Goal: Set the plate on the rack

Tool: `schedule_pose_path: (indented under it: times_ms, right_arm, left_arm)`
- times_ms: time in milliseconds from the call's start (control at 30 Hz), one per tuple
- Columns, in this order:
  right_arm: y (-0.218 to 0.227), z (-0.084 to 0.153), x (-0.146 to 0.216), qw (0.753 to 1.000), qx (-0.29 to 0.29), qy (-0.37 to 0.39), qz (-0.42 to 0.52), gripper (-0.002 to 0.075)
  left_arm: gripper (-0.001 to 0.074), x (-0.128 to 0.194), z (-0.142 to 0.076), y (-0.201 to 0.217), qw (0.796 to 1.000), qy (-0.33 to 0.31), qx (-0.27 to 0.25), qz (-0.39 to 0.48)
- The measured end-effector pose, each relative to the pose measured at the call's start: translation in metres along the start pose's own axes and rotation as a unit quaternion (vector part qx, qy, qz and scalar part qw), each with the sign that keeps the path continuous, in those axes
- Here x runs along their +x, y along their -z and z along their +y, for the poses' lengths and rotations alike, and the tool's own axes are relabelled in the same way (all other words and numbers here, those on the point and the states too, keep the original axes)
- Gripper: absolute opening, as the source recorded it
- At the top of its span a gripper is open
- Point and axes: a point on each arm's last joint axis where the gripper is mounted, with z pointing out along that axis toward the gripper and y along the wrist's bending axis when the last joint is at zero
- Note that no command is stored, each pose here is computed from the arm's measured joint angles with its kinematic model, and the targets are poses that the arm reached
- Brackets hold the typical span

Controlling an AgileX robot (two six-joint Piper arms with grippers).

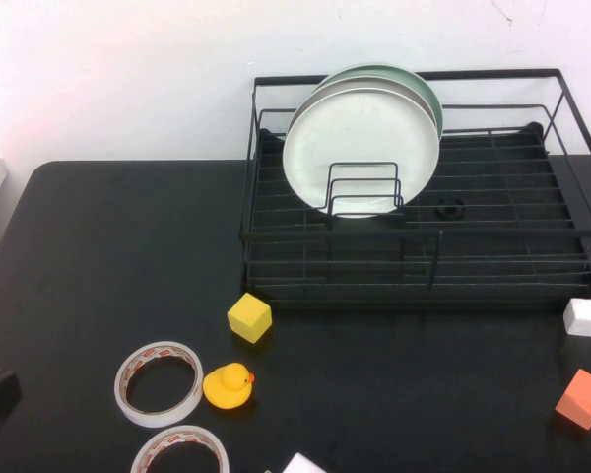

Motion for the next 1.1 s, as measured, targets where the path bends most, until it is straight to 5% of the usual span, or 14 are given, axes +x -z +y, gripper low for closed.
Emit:
schedule_pose_path:
  times_ms: [400,767,900,1100]
  right_arm:
    - [-0.002,-0.001,0.021,0.999,0.002,0.005,0.047,0.0012]
    - [0.0,-0.022,0.091,0.978,0.159,-0.005,0.135,0.0012]
    - [0.011,-0.014,0.134,0.957,0.189,-0.042,0.216,0.0012]
    - [0.042,-0.002,0.189,0.889,0.318,-0.164,0.286,0.0012]
  left_arm:
    - [-0.0001,0.0,0.0,0.0,1.0,0.0,0.0,0.0]
    - [-0.0002,0.0,0.0,0.0,1.0,0.0,-0.002,0.001]
    - [-0.0002,0.0,0.0,0.0,1.0,0.0,-0.002,0.001]
    - [-0.0001,0.0,0.0,0.0,1.0,0.0,-0.002,0.001]
